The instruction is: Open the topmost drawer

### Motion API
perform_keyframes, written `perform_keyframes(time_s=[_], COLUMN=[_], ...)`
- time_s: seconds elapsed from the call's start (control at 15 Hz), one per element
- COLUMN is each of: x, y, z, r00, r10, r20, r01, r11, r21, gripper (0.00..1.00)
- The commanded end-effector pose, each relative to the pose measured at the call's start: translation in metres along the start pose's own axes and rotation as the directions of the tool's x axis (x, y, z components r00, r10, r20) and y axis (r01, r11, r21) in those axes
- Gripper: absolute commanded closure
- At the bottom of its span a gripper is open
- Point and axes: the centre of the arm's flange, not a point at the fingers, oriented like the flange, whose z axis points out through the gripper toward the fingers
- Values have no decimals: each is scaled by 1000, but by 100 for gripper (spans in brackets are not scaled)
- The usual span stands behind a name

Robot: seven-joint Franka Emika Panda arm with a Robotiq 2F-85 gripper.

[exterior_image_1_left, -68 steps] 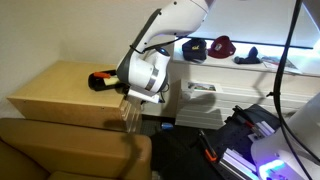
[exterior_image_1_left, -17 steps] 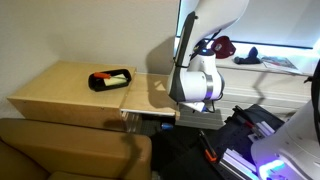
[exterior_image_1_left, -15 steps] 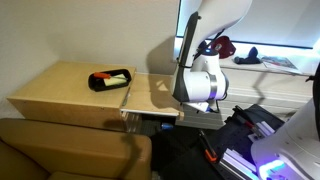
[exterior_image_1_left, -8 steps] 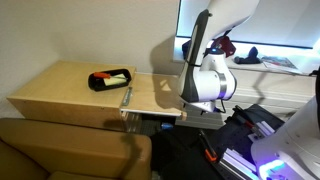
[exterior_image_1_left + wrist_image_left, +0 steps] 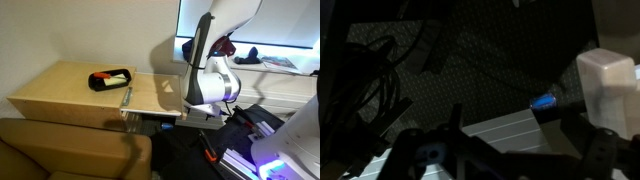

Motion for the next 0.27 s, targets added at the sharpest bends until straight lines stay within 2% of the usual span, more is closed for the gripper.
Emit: perform_keyframes(time_s=[0.0, 0.2], x=[4, 14], y=[3, 25], z=[-18, -33], r00=[1000, 1000], r10=[5, 15], r20=[-23, -13], r01=[-6, -17], r11=[998, 984], r21=[-57, -179], gripper=[0, 0])
